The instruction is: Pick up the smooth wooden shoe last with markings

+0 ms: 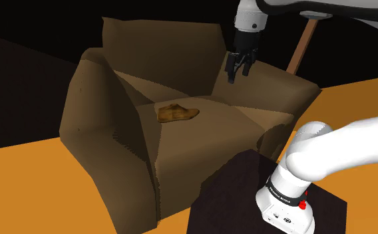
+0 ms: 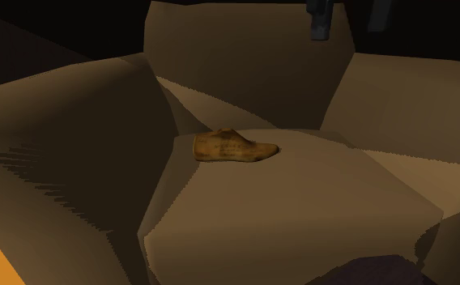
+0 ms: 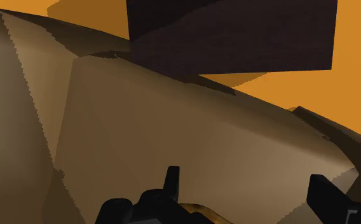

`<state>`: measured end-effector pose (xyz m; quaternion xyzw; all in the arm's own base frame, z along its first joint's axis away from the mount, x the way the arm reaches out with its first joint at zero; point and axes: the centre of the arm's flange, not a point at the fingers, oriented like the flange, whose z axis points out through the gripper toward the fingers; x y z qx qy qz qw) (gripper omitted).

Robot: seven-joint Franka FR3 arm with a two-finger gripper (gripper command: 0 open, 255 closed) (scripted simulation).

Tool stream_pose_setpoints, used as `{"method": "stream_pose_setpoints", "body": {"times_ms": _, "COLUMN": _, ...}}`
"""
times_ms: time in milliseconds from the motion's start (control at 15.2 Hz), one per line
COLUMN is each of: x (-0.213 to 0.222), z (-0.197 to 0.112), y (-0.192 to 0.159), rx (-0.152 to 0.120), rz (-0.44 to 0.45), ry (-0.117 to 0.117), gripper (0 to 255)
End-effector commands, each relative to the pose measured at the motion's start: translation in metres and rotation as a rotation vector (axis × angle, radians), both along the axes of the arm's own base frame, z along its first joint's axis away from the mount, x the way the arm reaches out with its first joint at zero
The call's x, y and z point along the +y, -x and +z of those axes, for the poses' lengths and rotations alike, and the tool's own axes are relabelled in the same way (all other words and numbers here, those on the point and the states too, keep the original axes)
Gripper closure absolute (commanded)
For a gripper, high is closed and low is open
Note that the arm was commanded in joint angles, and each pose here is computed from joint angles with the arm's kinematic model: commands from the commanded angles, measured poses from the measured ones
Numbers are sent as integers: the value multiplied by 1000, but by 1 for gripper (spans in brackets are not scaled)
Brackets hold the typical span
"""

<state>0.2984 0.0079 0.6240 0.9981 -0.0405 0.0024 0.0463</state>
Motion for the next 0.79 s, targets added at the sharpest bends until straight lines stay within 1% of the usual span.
{"method": "stream_pose_setpoints", "body": {"times_ms": 0, "x": 0, "z": 0, "y": 0, "rx": 0, "rz": 0, "ry": 0, "gripper": 0}}
{"method": "stream_pose_setpoints", "body": {"times_ms": 396, "x": -40, "z": -41, "y": -58, "rx": 31, "rz": 228, "ry": -22, "gripper": 0}}
{"method": "stream_pose_setpoints", "body": {"times_ms": 726, "x": -61, "z": -78, "y": -112, "rx": 56, "rz": 418, "ry": -40, "gripper": 0}}
